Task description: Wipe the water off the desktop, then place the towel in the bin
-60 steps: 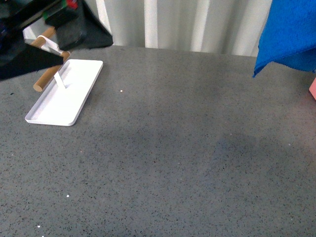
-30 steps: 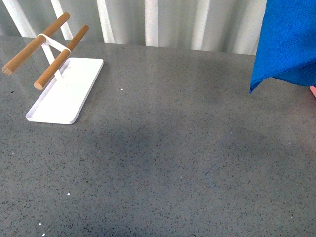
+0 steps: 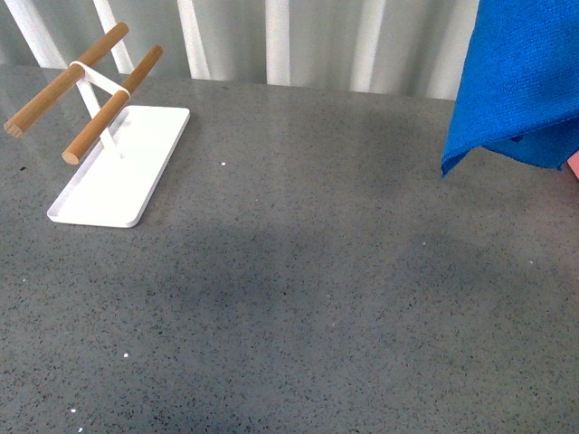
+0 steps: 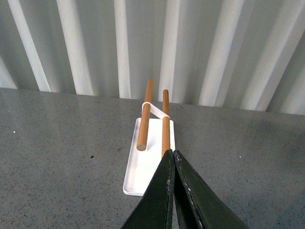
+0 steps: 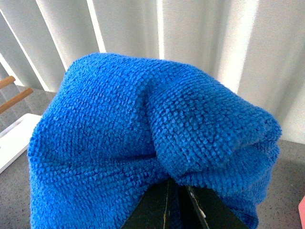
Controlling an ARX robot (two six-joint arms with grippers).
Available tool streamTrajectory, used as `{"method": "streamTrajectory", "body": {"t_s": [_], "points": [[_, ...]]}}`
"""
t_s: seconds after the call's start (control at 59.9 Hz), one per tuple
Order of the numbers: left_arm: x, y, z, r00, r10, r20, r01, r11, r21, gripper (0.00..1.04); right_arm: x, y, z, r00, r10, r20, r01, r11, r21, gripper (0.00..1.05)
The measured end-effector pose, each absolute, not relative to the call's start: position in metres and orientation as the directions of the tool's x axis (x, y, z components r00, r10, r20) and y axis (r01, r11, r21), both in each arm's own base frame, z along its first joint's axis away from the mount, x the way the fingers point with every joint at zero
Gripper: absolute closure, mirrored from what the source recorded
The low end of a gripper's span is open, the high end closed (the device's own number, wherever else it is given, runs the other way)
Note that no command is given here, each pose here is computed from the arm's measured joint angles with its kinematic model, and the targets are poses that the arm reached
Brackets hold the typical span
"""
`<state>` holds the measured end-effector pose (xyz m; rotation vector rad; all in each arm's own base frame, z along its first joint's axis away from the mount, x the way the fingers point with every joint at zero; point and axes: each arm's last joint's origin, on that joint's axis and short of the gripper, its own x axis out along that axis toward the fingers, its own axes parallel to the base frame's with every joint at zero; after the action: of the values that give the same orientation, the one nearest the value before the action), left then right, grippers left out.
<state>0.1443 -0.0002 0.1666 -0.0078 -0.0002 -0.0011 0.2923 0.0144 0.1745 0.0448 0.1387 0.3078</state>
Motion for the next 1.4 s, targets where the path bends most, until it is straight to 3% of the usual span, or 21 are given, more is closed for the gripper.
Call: {"method": "streamTrajectory", "body": {"t_s": [1.403], "points": [[0.097,0.0,0.171,1.0,-0.002,0.023,0.002,1.0,-0.007,1.01,0.284,0.031,0.174,0.941,0.3,-0.155,-0.293,0.954,0.069,1.02]]}}
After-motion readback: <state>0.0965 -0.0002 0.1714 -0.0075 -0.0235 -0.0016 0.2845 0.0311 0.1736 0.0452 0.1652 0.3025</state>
